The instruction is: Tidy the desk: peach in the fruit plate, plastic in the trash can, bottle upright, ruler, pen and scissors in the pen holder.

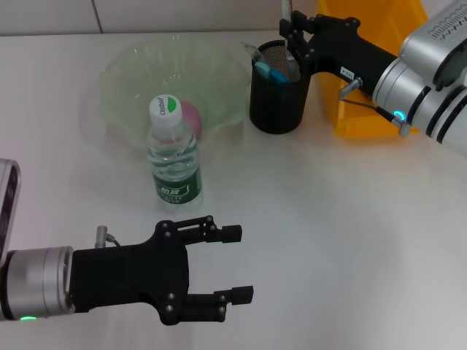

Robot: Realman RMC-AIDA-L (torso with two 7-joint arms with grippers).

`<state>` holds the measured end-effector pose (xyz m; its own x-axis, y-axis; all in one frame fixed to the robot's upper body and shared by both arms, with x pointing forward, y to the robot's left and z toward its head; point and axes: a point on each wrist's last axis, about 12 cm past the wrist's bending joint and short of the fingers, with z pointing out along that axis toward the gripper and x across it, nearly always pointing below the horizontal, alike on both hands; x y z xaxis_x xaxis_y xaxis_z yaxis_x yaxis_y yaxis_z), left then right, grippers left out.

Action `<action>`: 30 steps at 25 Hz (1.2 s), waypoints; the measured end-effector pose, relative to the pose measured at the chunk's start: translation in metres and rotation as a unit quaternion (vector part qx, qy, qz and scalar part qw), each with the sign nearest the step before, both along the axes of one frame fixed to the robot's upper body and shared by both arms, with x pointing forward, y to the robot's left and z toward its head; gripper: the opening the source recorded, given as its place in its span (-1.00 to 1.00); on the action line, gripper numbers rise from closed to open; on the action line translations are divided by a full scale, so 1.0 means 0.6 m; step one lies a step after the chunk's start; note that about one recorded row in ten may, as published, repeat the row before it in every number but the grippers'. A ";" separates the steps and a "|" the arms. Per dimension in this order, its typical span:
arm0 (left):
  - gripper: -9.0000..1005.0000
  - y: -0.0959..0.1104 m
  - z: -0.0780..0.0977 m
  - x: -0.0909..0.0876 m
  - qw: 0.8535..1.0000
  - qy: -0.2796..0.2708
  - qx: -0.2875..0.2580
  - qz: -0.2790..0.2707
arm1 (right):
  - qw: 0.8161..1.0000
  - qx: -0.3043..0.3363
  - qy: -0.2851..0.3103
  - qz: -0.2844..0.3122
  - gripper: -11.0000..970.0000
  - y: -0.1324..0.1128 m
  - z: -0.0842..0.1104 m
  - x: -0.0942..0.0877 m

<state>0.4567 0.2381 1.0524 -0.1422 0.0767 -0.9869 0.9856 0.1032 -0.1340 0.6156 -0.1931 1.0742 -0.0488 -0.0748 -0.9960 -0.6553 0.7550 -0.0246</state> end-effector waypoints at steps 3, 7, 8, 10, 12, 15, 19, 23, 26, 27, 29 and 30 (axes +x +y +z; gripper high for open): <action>0.53 0.000 0.000 0.000 1.000 0.000 0.000 0.000 | 1.000 0.002 0.000 0.000 -0.52 -0.002 -0.002 -0.003; 0.53 0.000 0.000 0.000 1.000 0.000 0.000 0.001 | 1.000 0.002 0.000 0.001 -0.50 -0.003 -0.002 -0.004; 0.53 0.000 0.000 0.000 1.000 0.000 0.000 0.001 | 1.000 0.001 0.000 0.003 -0.50 -0.002 -0.003 -0.005; 0.53 0.000 -0.001 -0.001 1.000 0.000 0.000 0.001 | 1.000 0.000 0.001 0.005 -0.38 -0.002 -0.005 -0.007; 0.53 0.001 -0.001 -0.002 1.000 0.000 -0.001 0.000 | 1.000 0.003 -0.002 0.006 -0.25 -0.003 -0.004 -0.009; 0.53 0.001 0.000 -0.003 1.000 -0.002 -0.002 -0.001 | 0.999 0.035 -0.021 0.019 -0.06 -0.011 0.000 -0.026; 0.53 0.001 0.000 -0.003 1.000 -0.003 -0.002 -0.001 | 0.991 0.115 -0.048 0.042 0.17 -0.040 0.020 -0.062; 0.53 0.002 0.001 -0.002 1.000 -0.004 -0.002 -0.002 | 0.979 0.181 -0.042 0.080 0.33 -0.097 0.044 -0.124; 0.53 0.003 0.002 -0.001 1.000 -0.006 -0.001 -0.003 | 0.978 0.178 -0.026 0.109 0.44 -0.117 0.052 -0.147; 0.53 0.004 0.003 0.000 1.000 -0.006 -0.001 -0.003 | 0.977 0.170 -0.018 0.129 0.48 -0.129 0.057 -0.161; 0.53 0.004 0.005 0.001 1.000 -0.007 -0.001 -0.003 | 0.973 0.140 0.015 0.182 0.57 -0.154 0.059 -0.193; 0.53 0.004 0.007 0.004 1.000 -0.009 -0.002 -0.004 | 0.966 0.100 0.048 0.231 0.61 -0.176 0.056 -0.222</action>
